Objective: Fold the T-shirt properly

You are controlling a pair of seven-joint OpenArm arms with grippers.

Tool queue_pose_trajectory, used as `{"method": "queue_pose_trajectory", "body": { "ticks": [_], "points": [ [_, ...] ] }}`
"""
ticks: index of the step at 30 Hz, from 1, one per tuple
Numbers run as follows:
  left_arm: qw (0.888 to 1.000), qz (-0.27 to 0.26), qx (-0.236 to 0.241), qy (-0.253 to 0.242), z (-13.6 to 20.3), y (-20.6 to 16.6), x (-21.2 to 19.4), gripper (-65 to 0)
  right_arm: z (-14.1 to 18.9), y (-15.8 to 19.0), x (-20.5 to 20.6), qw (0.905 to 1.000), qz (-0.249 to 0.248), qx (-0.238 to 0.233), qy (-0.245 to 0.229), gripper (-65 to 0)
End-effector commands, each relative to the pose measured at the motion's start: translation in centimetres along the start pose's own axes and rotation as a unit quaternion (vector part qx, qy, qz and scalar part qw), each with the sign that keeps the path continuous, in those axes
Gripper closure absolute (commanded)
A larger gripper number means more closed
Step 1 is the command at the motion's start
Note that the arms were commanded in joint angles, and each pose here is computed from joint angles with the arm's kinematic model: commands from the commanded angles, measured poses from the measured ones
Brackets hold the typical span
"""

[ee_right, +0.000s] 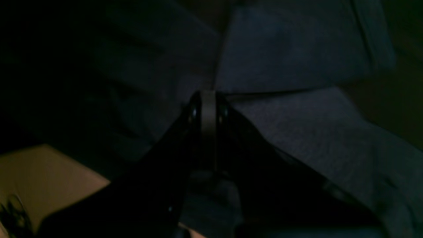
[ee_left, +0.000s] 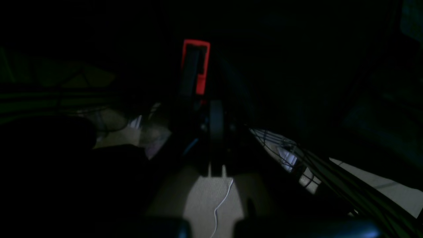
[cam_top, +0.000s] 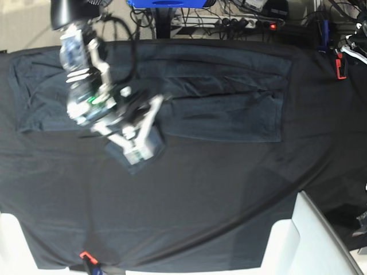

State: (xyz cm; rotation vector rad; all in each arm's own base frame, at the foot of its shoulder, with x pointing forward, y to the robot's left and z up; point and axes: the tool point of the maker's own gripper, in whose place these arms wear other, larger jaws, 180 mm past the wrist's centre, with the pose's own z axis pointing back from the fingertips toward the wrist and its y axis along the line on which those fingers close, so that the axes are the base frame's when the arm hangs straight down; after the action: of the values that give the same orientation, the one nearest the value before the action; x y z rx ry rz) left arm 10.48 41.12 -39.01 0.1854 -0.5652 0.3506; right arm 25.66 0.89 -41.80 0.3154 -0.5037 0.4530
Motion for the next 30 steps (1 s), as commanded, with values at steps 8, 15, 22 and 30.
{"method": "queue_pose_trajectory", "body": {
  "ticks": [8,15,22,30],
  "points": [
    [1.000,-0.010,0.005,-0.015,0.4,0.6,1.2,0.0,-0.4,7.6,2.4,0.9937,0.078,0.074,-0.031,0.0],
    [1.000,-0.010,0.005,-0.015,0.4,0.6,1.2,0.0,-1.7,11.0,1.6,0.9884,0.118,0.096,-0.006,0.0],
    [1.000,-0.010,0.005,-0.015,0.4,0.6,1.2,0.0,-2.3,13.4,0.6,0.9844,0.135,0.113,-0.002,0.0],
    [1.000,-0.010,0.005,-0.015,0.4,0.6,1.2,0.0,-2.8,13.4,-0.3,0.9837,0.138,0.114,0.013,0.0]
  ]
}}
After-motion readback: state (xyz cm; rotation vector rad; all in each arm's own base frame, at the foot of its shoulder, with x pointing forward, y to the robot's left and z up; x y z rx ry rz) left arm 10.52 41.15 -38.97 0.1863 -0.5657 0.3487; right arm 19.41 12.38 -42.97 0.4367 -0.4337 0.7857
